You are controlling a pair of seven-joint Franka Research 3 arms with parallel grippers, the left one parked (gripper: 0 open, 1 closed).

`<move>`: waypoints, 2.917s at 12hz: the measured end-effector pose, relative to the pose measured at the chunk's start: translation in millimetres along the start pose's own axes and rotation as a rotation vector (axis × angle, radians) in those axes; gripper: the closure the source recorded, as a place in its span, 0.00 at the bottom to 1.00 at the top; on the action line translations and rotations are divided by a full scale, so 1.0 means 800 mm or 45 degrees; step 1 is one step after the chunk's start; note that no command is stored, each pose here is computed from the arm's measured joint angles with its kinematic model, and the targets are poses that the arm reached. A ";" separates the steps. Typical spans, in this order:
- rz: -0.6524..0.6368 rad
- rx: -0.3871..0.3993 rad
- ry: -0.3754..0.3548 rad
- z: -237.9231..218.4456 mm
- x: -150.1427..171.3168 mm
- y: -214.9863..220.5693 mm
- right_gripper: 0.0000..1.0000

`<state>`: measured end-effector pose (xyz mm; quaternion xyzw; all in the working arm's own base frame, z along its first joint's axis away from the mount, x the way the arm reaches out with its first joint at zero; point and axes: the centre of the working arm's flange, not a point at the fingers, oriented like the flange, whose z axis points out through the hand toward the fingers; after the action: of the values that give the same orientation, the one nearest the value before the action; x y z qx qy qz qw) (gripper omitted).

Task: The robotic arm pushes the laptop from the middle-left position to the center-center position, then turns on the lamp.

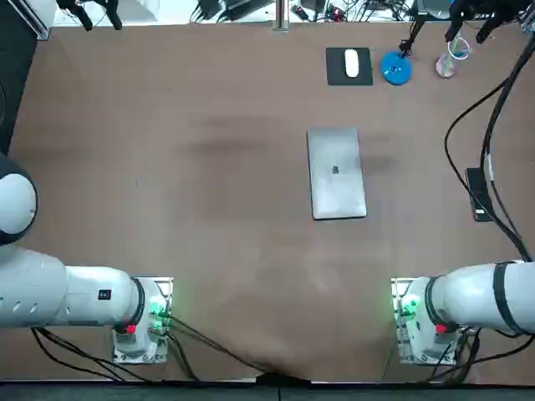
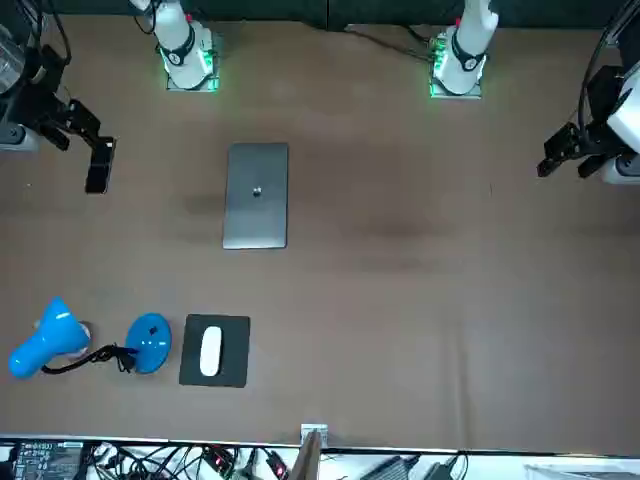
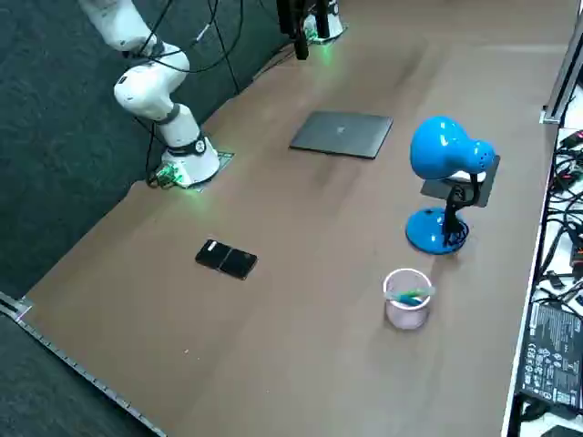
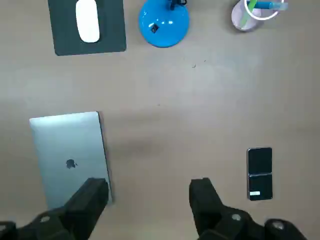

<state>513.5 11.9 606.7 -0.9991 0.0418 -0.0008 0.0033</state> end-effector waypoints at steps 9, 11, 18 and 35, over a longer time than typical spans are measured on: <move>0.002 0.000 0.005 -0.003 -0.001 0.002 0.00; -0.001 -0.002 -0.013 0.002 -0.002 -0.019 0.00; 0.301 -0.063 -0.094 0.088 -0.013 -0.222 0.00; 1.731 0.100 0.007 0.422 -0.100 -0.519 0.00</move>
<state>468.8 434.9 271.5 -0.7500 0.6602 -0.0027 0.0392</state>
